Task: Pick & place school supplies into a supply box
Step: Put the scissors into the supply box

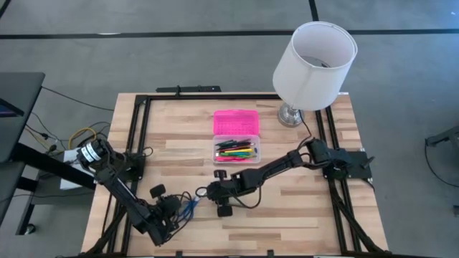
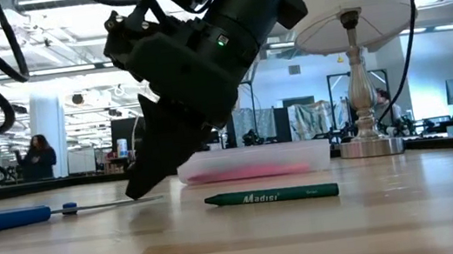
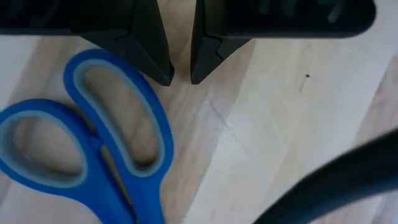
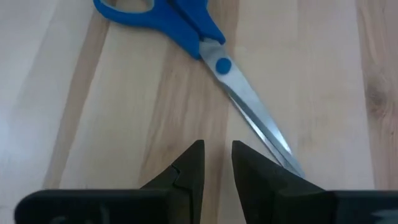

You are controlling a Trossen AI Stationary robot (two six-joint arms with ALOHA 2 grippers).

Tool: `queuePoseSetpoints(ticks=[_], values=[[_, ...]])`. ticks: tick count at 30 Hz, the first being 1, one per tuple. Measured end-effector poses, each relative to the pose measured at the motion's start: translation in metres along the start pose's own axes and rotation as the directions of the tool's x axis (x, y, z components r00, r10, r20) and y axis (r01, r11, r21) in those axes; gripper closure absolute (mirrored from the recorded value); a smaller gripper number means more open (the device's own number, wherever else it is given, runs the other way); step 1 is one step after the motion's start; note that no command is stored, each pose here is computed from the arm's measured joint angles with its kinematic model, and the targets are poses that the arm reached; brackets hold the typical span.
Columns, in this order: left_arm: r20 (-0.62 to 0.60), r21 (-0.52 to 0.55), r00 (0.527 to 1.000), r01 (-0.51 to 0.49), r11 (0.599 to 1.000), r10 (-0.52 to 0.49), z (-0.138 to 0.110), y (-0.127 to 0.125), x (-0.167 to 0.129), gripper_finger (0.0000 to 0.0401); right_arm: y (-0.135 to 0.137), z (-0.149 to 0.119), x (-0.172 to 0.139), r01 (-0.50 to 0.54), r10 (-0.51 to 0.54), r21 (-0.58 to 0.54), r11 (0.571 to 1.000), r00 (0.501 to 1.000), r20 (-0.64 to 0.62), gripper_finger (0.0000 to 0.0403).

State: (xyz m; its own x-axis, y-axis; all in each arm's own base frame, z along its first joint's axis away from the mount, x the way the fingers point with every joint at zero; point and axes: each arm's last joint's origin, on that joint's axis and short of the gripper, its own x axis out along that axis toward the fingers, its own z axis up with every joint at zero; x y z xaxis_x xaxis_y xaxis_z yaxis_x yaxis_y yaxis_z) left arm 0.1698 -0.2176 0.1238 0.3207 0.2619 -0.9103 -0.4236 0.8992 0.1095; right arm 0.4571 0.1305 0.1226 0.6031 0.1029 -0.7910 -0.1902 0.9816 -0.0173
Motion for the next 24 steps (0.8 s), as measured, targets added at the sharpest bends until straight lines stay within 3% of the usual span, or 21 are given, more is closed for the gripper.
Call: queuePoseSetpoints(ticks=[17,24], values=[[0.011,0.023,0.998,0.053,0.998,-0.054,0.000,-0.006,-0.001,0.0340,-0.032,0.000,0.002,0.005,-0.005,0.048,0.999,1.000,-0.008,0.0328],[0.027,0.070,0.995,0.096,0.993,-0.098,0.002,-0.010,-0.001,0.0340,-0.059,0.000,0.002,0.040,-0.039,0.083,0.996,0.999,-0.009,0.0328]])
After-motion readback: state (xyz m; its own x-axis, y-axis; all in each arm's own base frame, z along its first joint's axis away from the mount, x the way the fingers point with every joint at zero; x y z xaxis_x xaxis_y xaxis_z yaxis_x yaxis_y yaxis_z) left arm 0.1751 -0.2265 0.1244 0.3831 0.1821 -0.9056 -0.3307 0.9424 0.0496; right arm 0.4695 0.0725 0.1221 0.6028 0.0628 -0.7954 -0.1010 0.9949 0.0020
